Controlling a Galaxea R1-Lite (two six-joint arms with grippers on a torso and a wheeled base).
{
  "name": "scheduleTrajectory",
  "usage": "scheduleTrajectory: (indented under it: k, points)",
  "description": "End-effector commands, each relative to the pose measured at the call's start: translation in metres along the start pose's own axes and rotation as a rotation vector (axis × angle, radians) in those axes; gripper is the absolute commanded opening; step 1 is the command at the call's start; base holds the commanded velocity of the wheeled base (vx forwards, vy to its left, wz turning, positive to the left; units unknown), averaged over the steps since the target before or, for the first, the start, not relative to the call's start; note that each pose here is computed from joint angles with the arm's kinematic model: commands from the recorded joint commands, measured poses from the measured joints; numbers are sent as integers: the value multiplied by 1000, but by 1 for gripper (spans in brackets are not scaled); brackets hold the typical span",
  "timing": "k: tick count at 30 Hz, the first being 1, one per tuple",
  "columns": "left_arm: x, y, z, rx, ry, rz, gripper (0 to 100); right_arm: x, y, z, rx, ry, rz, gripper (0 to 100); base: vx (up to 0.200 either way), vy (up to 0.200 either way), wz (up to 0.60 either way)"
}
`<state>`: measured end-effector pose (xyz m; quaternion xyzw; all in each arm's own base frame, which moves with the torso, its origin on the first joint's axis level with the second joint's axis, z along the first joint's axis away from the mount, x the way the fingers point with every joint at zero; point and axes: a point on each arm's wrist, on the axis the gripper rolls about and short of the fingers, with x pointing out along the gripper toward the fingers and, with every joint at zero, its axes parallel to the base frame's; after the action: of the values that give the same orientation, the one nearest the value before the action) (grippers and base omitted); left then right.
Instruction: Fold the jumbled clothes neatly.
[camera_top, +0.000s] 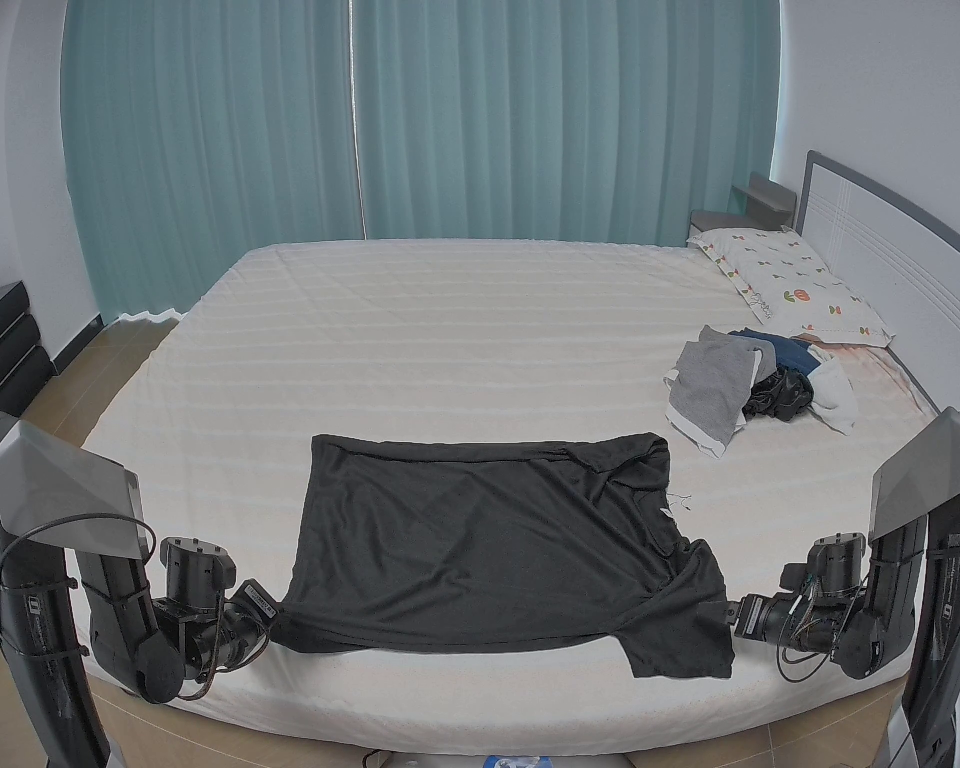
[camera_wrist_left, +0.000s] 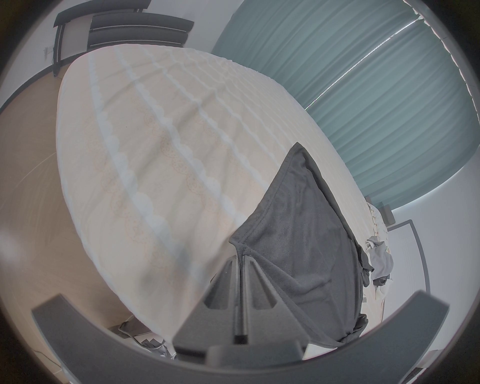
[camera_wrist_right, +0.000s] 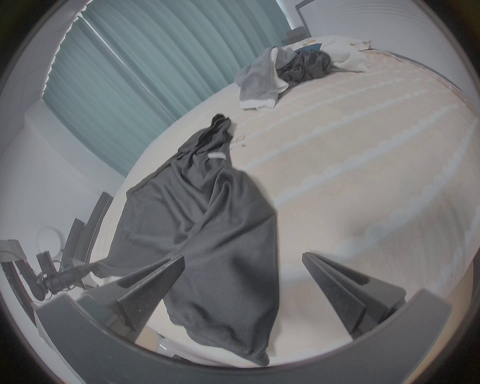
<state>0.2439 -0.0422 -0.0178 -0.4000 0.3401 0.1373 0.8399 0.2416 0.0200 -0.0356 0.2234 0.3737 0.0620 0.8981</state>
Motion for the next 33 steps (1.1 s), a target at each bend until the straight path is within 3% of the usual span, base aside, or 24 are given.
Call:
scheduleTrajectory:
  k: [1, 9, 10, 20, 29, 33]
  points:
    - [-1, 0, 0, 0, -1, 0, 0, 5, 2, -14, -13, 60, 2, 100, 0, 0, 0]
    - [-1, 0, 0, 1, 0, 2, 0, 11, 4, -21, -26, 88, -7, 100, 0, 0, 0]
    - [-1, 0, 0, 1, 0, 2, 0, 11, 4, -21, -26, 88, -7, 0, 0, 0, 0]
    - [-3, 4, -2, 15, 8, 17, 0, -3, 0, -33, -42, 135, -67, 0, 0, 0, 0]
    - [-14, 16, -8, 153, 37, 64, 0, -27, 1, -27, -50, 133, -74, 0, 0, 0, 0]
    - [-19, 21, -8, 177, 41, 80, 0, -42, 4, -31, -81, 229, -92, 0, 0, 0, 0]
